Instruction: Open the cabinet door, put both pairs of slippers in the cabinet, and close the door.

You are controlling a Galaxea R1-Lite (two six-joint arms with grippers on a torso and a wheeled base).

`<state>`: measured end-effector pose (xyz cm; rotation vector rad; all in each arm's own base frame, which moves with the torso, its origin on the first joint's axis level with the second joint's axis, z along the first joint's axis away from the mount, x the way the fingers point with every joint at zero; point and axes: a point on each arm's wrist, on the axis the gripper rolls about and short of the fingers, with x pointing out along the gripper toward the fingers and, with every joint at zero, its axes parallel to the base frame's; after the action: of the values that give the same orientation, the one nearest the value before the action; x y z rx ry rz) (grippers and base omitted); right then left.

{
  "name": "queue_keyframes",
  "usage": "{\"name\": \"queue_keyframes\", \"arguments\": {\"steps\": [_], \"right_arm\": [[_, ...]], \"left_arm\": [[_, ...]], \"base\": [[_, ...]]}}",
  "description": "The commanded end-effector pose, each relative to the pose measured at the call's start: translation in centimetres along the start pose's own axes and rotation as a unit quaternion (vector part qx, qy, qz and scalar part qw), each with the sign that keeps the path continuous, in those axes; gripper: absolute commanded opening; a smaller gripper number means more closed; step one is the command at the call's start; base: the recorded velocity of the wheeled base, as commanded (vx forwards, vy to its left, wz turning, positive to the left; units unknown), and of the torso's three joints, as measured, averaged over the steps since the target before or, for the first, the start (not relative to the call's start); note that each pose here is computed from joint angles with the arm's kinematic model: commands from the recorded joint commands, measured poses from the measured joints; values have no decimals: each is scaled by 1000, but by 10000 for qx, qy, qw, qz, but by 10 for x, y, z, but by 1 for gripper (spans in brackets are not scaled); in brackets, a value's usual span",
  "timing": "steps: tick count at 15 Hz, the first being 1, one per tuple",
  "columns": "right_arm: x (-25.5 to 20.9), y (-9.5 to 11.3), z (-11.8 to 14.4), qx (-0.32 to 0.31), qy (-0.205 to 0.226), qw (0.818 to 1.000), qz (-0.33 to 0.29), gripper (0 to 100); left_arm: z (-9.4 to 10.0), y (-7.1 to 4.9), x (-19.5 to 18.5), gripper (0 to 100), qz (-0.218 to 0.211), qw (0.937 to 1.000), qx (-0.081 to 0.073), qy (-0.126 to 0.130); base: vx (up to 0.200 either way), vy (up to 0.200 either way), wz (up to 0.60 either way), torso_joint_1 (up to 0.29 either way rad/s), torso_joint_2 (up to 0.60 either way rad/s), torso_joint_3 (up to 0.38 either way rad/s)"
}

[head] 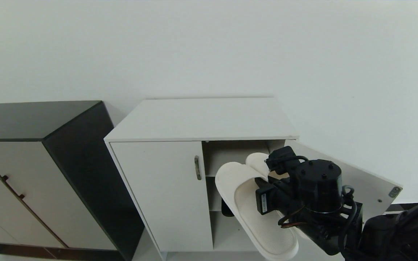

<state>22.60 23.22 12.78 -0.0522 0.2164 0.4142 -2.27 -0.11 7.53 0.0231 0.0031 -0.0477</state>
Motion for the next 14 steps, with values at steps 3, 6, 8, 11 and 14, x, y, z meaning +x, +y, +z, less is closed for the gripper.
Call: {"name": "queue_keyframes", "arguments": {"steps": [3,6,8,11,14], "right_arm": [[2,0,-2,-5,17,10000,-6,0],[4,1,-3,23,-68,10000,2,0],[4,1,-3,28,-61,10000,1,0],[4,1,-4,20,-46,10000,8,0],[4,1,-5,19,-39,10000,-1,0]], "left_arm": [[0,0,0,0,1,10000,-1,-3],[0,0,0,0,1,10000,-1,-3],[0,0,0,0,1,10000,-1,-3],[0,0,0,0,1,10000,-1,-3],[0,0,0,0,1,10000,-1,-3]], "base": [[0,0,0,-216,538,318],[0,0,0,-198,512,315],[0,0,0,-178,500,312],[0,0,0,-160,483,323],[0,0,0,-139,468,325]]}}
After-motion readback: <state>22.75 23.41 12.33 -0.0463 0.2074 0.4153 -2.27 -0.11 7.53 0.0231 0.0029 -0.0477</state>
